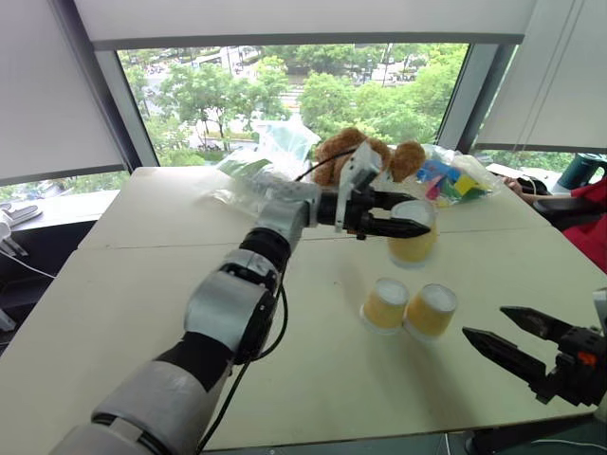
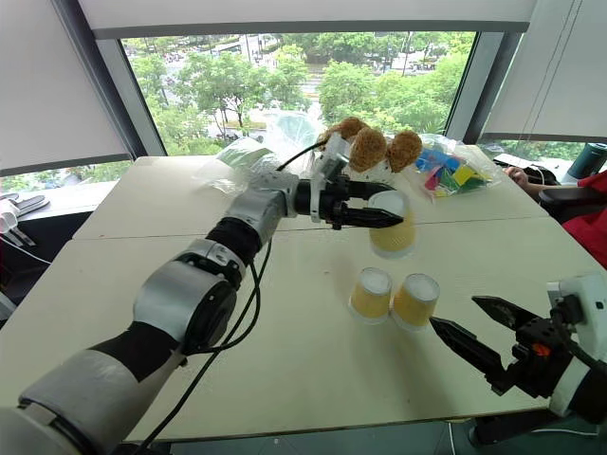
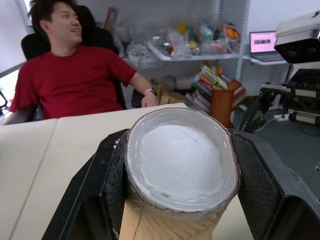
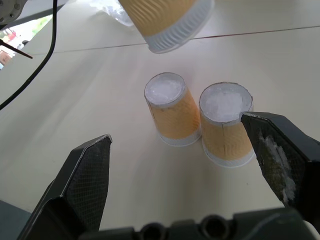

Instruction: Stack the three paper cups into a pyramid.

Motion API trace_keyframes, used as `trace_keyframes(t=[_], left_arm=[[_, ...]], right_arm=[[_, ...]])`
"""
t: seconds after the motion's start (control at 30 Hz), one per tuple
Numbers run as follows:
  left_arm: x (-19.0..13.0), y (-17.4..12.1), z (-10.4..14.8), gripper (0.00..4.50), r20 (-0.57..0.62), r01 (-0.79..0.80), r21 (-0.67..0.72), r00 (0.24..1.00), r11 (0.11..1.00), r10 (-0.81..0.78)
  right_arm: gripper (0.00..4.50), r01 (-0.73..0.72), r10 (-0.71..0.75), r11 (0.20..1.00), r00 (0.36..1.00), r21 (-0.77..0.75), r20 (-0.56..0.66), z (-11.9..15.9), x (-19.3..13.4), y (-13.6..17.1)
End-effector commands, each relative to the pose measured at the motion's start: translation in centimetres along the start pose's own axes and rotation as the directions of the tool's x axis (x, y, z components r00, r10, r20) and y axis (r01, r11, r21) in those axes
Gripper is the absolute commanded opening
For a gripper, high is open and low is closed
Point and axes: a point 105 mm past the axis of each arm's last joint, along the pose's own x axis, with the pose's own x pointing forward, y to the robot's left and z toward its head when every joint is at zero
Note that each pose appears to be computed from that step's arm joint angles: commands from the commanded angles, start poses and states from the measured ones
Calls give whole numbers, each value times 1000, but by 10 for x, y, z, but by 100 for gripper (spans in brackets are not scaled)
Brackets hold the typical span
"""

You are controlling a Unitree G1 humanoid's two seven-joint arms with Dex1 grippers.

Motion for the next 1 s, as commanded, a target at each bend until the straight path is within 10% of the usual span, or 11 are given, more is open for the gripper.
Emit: trace_keyframes(t=[0.03, 1.0], left_arm=[[11, -5, 0, 238, -29, 33, 43, 999, 999, -32], [34, -15, -43, 238, -203, 53, 80, 978, 995, -36]], right_arm=[[450, 19, -17, 999, 999, -46, 42, 10, -7, 3], [450, 82, -79, 996, 995, -43, 61, -2, -4, 8]])
